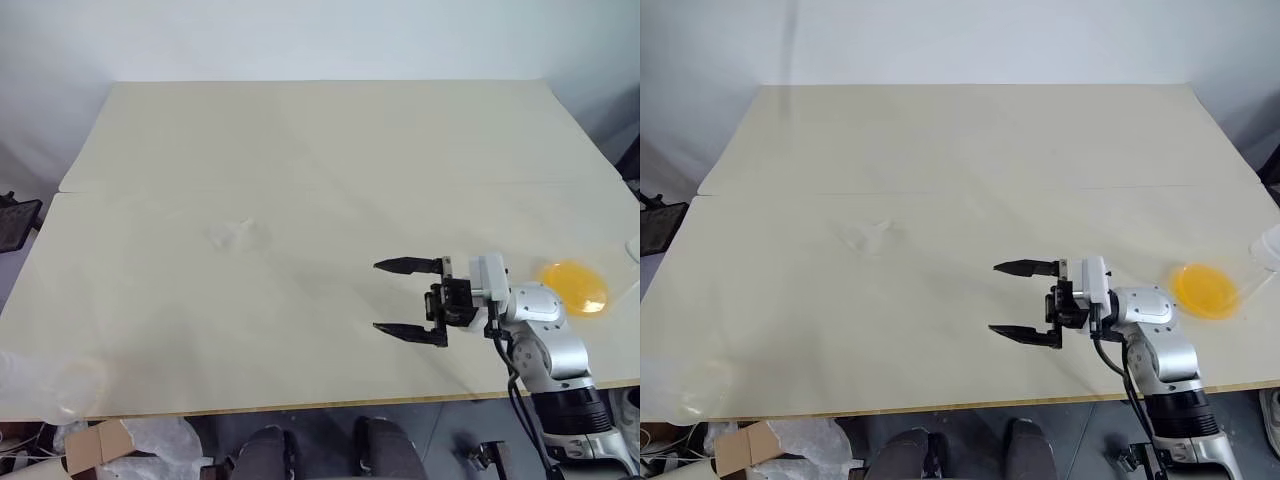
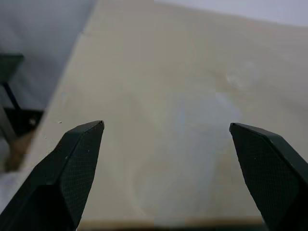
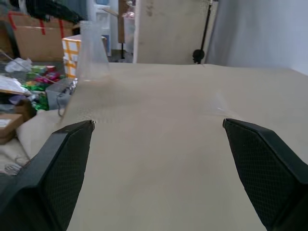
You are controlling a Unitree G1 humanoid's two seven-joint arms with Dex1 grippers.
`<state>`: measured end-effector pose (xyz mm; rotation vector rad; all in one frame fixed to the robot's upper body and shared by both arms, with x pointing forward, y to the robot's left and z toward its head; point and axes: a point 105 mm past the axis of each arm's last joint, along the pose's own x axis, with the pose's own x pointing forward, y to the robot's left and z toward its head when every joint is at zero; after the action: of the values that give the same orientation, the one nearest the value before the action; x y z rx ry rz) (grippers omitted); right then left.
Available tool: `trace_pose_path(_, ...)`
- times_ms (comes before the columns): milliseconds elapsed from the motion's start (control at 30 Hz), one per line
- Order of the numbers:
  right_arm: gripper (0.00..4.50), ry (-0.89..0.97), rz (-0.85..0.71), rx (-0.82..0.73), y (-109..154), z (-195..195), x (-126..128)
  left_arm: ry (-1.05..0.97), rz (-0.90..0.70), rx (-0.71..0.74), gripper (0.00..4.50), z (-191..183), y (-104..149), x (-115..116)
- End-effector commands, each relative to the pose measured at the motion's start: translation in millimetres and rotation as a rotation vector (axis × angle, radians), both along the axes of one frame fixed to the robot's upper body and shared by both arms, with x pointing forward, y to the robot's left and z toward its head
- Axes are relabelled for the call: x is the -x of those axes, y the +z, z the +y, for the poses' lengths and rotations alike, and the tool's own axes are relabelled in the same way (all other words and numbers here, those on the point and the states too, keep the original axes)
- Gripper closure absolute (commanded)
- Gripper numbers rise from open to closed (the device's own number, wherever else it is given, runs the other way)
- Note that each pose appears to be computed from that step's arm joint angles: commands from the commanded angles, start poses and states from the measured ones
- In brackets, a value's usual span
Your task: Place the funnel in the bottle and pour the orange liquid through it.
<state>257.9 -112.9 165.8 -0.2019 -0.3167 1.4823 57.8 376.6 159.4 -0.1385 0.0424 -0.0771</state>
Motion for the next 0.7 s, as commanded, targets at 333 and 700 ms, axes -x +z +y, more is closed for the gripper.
trace_pose_path(333,0.0,0.056,-0.06,0.03,6,0,4,-0.05,0.056,-0.163,0.05,-13,-21,-2)
trace_pose_path(700,0.0,0.049,-0.05,0.035,11,7,4,-0.037,-0.063,-0.192,0.05,-9,-12,-48)
